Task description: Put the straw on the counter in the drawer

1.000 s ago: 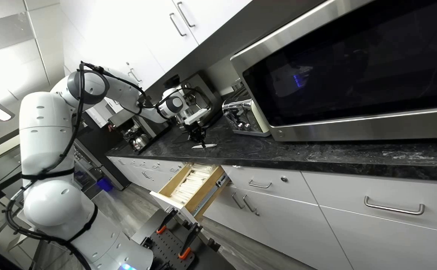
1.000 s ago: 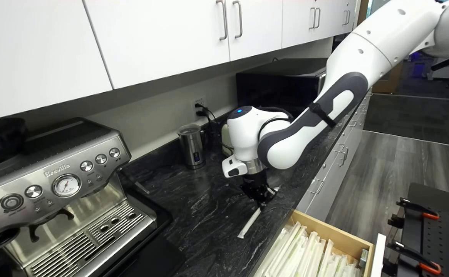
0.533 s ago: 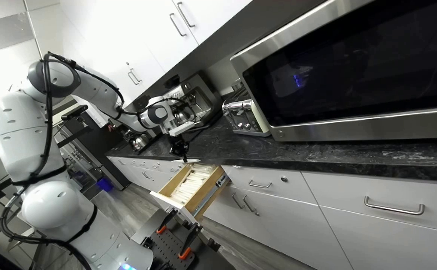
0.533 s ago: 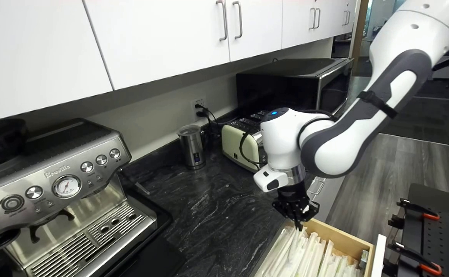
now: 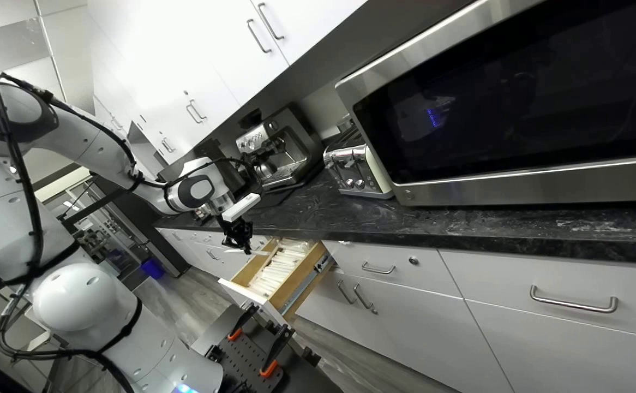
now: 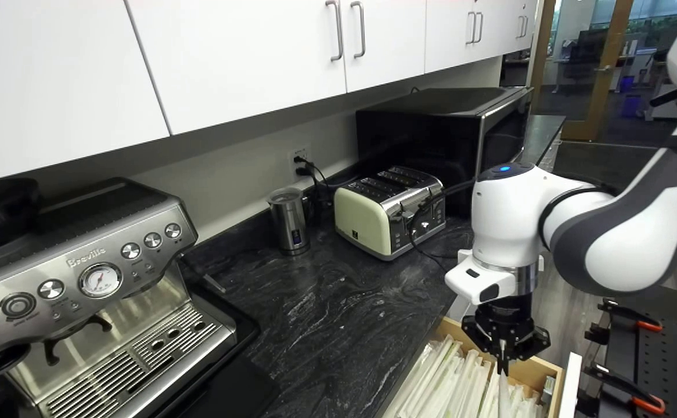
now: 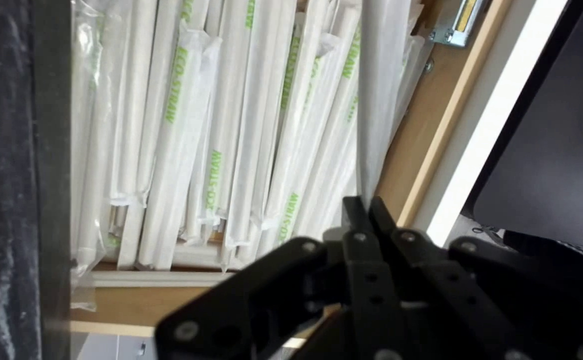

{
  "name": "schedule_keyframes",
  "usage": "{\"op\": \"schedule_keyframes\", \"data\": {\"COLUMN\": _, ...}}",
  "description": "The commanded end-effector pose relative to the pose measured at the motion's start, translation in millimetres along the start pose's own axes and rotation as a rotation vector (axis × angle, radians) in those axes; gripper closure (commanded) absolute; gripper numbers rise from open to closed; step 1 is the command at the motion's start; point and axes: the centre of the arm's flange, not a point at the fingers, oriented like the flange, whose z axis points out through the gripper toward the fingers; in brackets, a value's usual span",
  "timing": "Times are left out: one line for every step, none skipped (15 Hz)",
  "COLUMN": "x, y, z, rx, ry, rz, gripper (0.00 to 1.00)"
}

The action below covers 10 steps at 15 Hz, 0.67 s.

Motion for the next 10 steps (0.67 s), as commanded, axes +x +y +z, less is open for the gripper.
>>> {"op": "schedule_keyframes", "data": {"x": 1.1, "y": -34.5, "z": -13.0, "rx": -0.05, "ry": 0.002, "rz": -0.041, "gripper": 0.65}}
{"op": "schedule_keyframes", "data": {"x": 1.9, "y": -37.0, "z": -13.6, "rx": -0.049, "ry": 0.003, "rz": -0.044, "gripper": 0.57}}
{"op": "schedule_keyframes", "data": {"x": 3.2, "y": -38.9, "z": -15.5, "rx": -0.045, "ry": 0.007, "rz": -0.058, "gripper": 0.5}}
{"op": "schedule_keyframes", "data": {"x": 4.4, "y": -39.5, "z": -16.7, "rx": -0.047, "ry": 0.008, "rz": -0.062, "gripper": 0.42}}
{"op": "schedule_keyframes", "data": {"x": 5.2, "y": -40.4, "z": -17.7, "rx": -0.049, "ry": 0.009, "rz": -0.068, "gripper": 0.35}}
{"op": "schedule_keyframes", "data": {"x": 5.7, "y": -40.6, "z": -19.1, "rx": -0.052, "ry": 0.01, "rz": -0.072, "gripper": 0.27}}
{"op": "schedule_keyframes", "data": {"x": 6.2, "y": -40.3, "z": -20.8, "rx": -0.055, "ry": 0.011, "rz": -0.073, "gripper": 0.2}}
{"op": "schedule_keyframes", "data": {"x": 6.3, "y": -38.9, "z": -22.9, "rx": -0.06, "ry": 0.011, "rz": -0.07, "gripper": 0.13}}
{"op": "schedule_keyframes", "data": {"x": 6.5, "y": -37.5, "z": -24.6, "rx": -0.063, "ry": 0.009, "rz": -0.07, "gripper": 0.05}}
{"op": "schedule_keyframes", "data": {"x": 5.9, "y": -35.6, "z": -26.7, "rx": -0.067, "ry": 0.01, "rz": -0.063, "gripper": 0.01}}
